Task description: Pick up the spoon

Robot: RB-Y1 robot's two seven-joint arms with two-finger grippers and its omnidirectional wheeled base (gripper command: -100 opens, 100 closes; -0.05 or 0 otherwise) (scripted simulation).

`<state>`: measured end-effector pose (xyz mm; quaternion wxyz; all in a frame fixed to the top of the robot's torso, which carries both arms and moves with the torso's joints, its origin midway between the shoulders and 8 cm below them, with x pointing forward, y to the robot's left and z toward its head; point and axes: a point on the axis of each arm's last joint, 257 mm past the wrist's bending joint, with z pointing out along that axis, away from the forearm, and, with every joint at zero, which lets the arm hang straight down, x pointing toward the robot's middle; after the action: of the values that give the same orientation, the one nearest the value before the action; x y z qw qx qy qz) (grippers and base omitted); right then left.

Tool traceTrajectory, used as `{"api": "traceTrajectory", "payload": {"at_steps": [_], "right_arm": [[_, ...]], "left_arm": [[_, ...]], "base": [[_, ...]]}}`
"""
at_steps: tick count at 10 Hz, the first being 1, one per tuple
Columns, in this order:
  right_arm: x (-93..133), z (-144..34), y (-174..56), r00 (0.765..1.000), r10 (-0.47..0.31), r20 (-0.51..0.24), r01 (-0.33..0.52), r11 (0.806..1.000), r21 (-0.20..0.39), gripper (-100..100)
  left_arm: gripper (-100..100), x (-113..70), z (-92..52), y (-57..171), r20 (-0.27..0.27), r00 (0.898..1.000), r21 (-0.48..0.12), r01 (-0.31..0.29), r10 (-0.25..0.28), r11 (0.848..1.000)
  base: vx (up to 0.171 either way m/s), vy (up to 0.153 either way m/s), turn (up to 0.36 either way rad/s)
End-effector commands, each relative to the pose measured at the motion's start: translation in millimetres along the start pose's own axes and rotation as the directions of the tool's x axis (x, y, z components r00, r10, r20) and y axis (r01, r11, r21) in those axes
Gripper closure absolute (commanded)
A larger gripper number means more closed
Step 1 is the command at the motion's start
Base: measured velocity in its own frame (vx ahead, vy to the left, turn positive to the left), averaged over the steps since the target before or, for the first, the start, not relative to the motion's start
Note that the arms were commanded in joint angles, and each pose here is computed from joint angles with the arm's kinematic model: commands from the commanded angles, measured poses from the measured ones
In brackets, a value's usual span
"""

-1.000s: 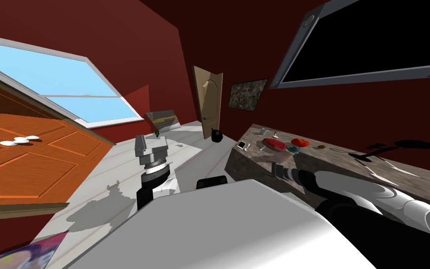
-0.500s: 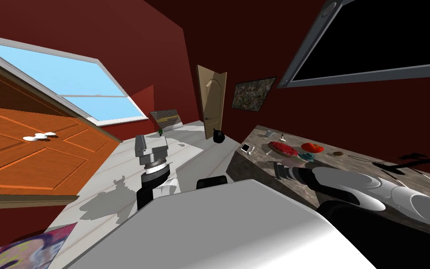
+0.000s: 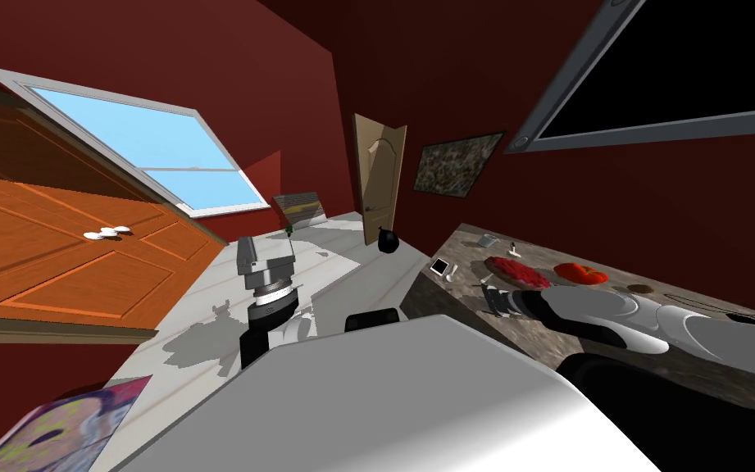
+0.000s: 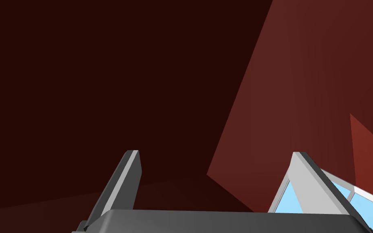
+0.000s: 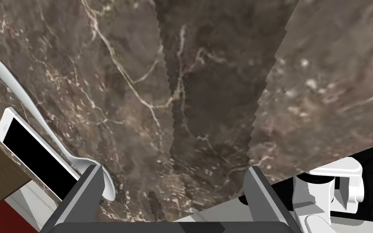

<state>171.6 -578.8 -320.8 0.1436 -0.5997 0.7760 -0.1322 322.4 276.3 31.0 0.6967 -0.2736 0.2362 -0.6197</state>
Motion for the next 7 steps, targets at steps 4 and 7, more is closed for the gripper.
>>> {"api": "traceTrajectory", "payload": {"at_steps": [4,7], "right_arm": [[18,1.1,-2,0.983,-0.171,-0.058,0.167,0.983,-0.076,-100],[33,1.5,-2,0.952,-0.294,-0.089,0.281,0.950,-0.139,-100]], "left_arm": [[0,0.0,0.0,0,0.000,1.000,0.000,0.000,0.000,1.000],[0,0.0,0.0,0,0.000,1.000,0.000,0.000,0.000,1.000]], "base": [[0.077,-0.004,0.093],[0.070,-0.011,0.085]]}}
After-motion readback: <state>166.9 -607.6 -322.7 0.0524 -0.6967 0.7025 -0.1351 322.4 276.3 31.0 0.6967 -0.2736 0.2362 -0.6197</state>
